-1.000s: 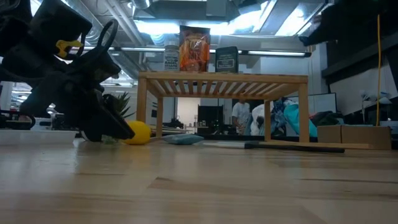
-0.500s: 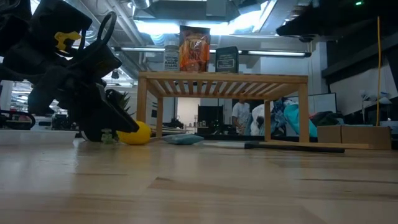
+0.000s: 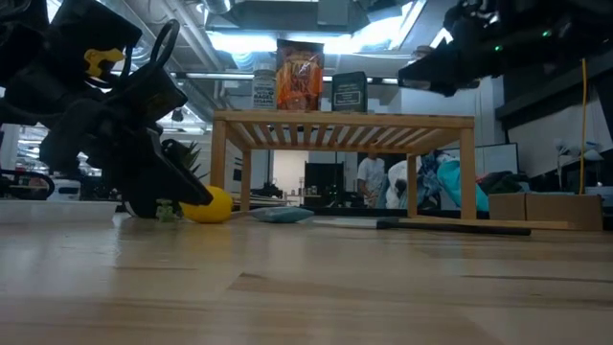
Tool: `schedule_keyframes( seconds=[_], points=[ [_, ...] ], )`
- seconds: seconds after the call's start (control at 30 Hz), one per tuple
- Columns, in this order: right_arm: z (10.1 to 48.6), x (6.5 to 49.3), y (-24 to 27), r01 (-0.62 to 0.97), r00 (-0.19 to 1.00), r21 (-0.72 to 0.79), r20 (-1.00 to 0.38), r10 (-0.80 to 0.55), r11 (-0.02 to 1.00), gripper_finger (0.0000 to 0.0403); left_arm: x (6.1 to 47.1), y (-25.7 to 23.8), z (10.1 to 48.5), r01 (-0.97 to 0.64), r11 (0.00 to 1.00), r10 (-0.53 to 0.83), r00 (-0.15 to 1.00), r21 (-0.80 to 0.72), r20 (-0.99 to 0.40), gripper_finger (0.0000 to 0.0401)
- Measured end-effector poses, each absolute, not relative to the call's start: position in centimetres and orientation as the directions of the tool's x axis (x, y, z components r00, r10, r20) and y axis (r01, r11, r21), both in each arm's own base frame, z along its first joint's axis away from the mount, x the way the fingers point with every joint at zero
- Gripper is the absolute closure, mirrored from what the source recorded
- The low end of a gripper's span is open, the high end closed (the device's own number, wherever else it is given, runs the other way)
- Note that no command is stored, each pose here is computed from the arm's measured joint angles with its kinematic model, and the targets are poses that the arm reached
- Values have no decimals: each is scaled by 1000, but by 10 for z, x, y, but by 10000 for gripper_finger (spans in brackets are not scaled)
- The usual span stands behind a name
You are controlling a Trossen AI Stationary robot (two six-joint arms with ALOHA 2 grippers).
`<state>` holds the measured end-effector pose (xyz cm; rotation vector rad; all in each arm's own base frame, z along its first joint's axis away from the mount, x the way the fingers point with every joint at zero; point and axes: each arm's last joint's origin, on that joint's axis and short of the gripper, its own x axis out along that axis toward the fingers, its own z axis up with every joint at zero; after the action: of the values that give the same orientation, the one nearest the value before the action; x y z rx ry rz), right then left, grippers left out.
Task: Shelf spices
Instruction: Put the brown seasoning bottle on the shelf
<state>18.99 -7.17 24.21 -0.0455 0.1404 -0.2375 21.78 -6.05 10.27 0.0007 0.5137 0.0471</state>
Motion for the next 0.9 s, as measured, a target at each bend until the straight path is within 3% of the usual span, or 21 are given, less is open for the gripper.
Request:
schedule_keyframes(
  seconds=[0.57, 0.77, 0.9],
  points=[
    [211, 217, -90, 225, 950, -76, -202, -236, 971, 216, 217, -65, 103, -41, 999, 29, 872, -15, -488, 265],
    [208, 217, -94, 333, 914, -100, -208, -347, 937, 148, 217, -65, 103, -42, 999, 29, 871, -15, -490, 265],
    [208, 217, -95, 346, 910, -103, -207, -360, 933, 132, 217, -65, 103, -42, 999, 29, 871, -16, -490, 265]
  ],
)
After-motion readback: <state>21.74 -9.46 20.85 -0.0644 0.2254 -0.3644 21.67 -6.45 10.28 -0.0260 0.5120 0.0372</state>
